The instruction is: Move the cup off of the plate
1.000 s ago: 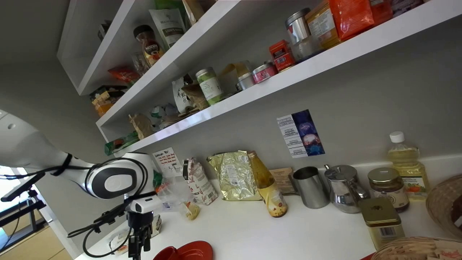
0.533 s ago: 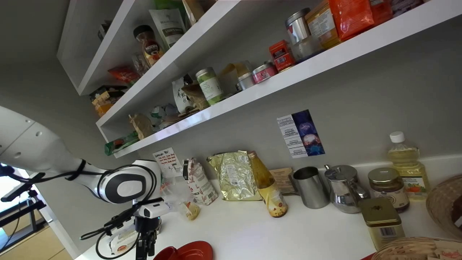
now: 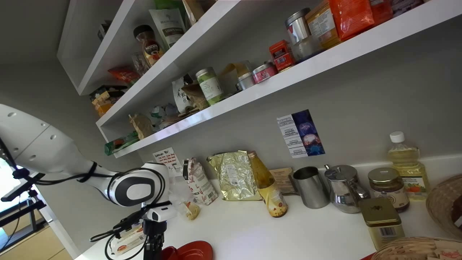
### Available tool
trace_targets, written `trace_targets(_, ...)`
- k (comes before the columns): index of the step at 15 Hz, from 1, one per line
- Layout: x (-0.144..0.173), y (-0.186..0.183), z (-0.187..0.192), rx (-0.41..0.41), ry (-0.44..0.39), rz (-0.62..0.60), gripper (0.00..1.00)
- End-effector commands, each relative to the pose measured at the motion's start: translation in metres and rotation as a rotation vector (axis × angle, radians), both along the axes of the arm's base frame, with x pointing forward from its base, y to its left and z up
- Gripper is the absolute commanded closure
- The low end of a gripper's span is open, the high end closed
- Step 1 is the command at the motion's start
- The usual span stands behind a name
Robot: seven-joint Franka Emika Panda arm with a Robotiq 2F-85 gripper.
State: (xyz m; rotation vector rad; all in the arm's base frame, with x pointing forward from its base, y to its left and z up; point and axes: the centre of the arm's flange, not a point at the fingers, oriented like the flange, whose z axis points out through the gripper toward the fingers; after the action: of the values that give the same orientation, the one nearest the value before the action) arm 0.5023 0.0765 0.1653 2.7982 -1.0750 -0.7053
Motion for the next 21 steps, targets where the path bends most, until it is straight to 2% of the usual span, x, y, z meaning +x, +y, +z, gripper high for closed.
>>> trace_targets(1, 0.011, -0.001, -0.009, 0.01, 0.017, 0.013, 0.26)
trace_targets(3, 0.009, -0.002, -0.013, 0.016, 0.02, 0.023, 0.29)
trace_targets(12, 0.005, -0.005, -0.016, 0.029, 0.021, 0.04, 0.98)
trace_targets(16, 0.007, -0.006, -0.009, 0.034, 0.005, 0.042, 0.98)
trace_targets(21, 0.009, -0.007, 0.022, 0.044, -0.05, 0.054, 0.98)
